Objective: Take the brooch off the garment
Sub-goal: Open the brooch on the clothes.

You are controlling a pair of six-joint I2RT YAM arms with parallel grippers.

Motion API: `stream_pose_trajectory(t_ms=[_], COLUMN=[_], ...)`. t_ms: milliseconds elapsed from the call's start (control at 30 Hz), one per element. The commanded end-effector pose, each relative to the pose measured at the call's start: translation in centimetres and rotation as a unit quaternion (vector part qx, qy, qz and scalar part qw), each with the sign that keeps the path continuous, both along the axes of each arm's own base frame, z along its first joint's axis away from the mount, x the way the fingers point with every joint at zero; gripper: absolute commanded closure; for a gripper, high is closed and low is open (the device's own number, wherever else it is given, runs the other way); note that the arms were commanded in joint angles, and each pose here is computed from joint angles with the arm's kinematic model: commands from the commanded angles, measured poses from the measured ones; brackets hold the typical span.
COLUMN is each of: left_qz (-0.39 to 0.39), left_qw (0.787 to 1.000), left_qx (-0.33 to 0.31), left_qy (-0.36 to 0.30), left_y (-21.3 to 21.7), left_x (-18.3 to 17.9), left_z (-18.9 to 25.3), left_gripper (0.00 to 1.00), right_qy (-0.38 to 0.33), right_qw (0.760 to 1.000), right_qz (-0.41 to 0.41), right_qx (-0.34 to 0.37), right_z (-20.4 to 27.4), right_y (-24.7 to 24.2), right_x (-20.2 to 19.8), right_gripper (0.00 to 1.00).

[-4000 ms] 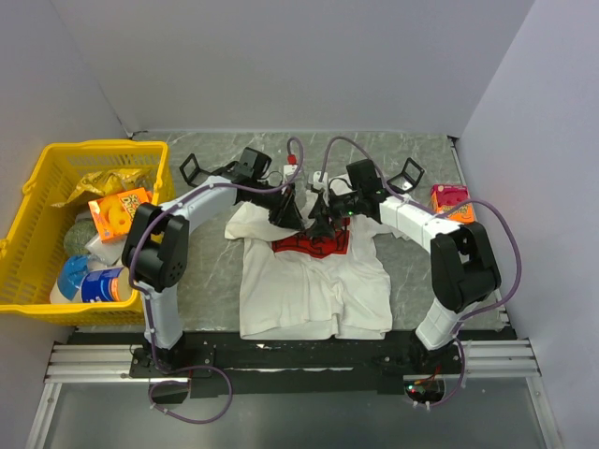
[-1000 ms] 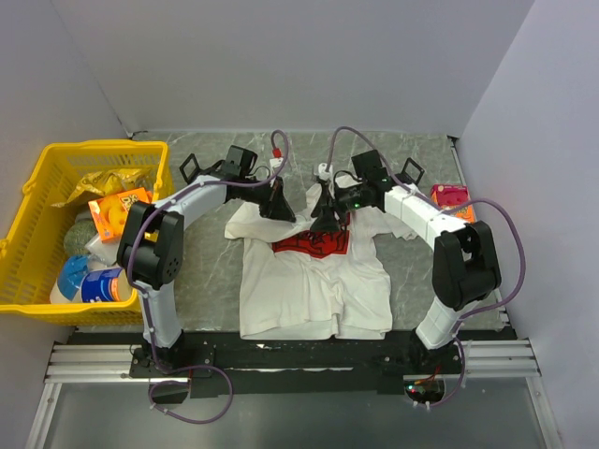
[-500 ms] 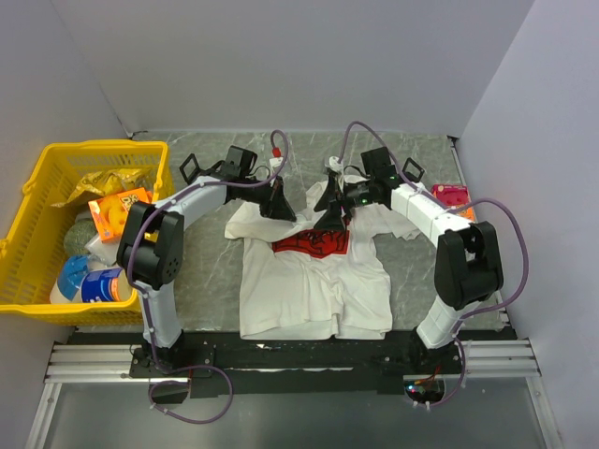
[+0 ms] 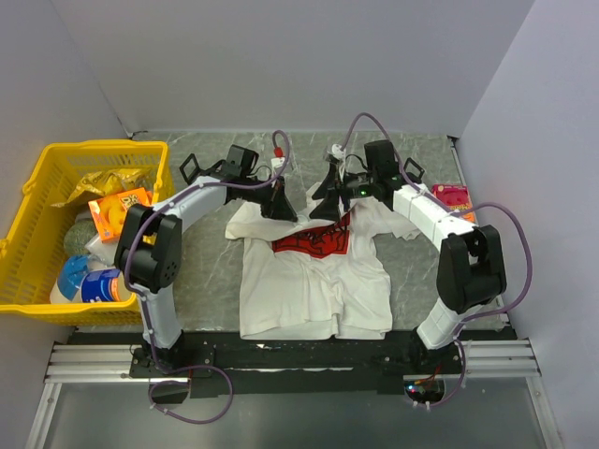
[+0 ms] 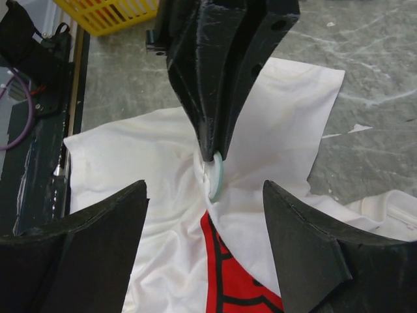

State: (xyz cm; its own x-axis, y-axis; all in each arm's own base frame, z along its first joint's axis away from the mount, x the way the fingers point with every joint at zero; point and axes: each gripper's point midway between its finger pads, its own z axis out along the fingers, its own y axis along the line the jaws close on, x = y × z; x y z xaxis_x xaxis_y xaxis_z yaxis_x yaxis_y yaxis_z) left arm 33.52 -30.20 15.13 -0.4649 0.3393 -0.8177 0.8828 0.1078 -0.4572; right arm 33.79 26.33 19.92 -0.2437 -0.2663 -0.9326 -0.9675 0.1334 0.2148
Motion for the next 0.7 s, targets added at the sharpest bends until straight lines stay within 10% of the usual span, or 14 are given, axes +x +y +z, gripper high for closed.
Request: stream_pose_trajectory(t_ms=[0, 667], left_qz=[-0.023, -0.04], left_qw=[0.999, 0.998], left_qx=[-0.027, -0.033], left_qy=[-0.038, -0.045], left_y=[-0.6, -1.0], left_x=[-1.1, -2.0], left_z=[2.7, 3.1], left_gripper=[0.99, 0.99], right_qy=[-0.004, 0.026], right_qw=[1.0, 0.999], right_qz=[-0.007, -0.019], right_qx=[0.012, -0.023], right_z=[0.9, -2.3], right_y=[0.8, 1.4], right_x=[0.5, 1.4], right_gripper=[0.25, 0.39])
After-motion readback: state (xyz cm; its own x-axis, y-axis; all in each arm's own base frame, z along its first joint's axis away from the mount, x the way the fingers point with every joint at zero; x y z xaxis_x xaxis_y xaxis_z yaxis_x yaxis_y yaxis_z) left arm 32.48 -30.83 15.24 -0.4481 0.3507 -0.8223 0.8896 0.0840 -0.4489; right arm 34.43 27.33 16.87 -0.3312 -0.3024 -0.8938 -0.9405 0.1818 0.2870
